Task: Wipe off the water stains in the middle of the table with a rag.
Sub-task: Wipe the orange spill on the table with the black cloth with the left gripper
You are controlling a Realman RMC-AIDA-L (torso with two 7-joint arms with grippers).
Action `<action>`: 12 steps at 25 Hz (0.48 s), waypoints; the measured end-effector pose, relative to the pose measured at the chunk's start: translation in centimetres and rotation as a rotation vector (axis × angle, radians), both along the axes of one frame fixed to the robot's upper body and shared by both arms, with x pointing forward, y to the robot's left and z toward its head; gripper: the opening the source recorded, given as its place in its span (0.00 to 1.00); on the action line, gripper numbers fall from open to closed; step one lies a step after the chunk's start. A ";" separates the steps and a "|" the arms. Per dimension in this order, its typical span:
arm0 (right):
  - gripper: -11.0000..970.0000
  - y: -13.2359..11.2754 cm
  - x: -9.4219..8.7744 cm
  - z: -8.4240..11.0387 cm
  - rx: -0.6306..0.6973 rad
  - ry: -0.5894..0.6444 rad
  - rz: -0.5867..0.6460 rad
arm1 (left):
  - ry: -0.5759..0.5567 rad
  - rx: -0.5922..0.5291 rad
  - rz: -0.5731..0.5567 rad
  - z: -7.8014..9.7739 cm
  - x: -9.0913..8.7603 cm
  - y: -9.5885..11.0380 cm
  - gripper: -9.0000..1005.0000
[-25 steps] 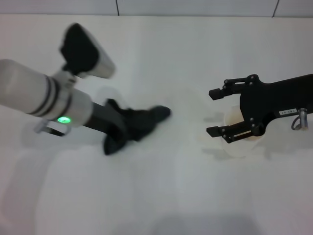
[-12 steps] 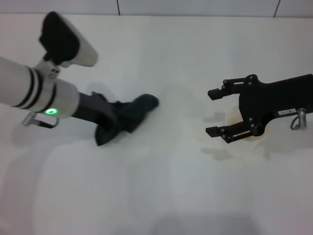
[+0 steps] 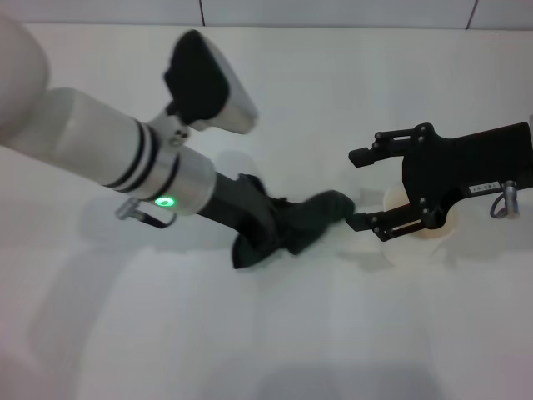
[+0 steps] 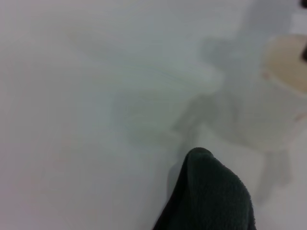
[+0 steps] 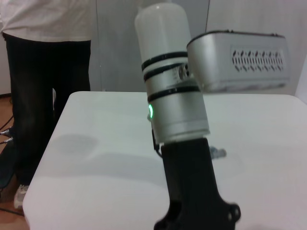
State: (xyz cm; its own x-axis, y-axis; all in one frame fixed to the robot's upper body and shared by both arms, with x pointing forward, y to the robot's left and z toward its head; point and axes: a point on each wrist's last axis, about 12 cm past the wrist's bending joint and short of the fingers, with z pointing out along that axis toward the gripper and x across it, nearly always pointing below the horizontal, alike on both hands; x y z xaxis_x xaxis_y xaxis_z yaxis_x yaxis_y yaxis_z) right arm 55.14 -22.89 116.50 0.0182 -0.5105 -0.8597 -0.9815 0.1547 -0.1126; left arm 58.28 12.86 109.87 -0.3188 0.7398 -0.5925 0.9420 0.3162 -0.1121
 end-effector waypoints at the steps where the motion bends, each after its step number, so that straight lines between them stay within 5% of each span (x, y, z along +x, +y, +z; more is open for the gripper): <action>1: 0.86 0.0 0.0 0.0 0.001 0.000 0.000 | 0.001 -0.004 -0.009 0.0 -0.1 -0.4 0.10; 12: 0.86 0.3 -0.1 -0.1 0.001 0.000 0.014 | 0.024 0.024 -0.003 -1.6 -0.2 -1.8 0.10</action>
State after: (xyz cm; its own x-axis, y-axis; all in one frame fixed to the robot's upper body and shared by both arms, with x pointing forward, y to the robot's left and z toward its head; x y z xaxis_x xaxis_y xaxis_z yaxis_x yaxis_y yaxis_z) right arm 55.03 -22.59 116.43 0.0250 -0.5090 -0.8604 -0.9836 0.1411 -0.1121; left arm 58.05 11.09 108.23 -0.3303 0.7547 -0.5669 0.9402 0.3158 -0.1274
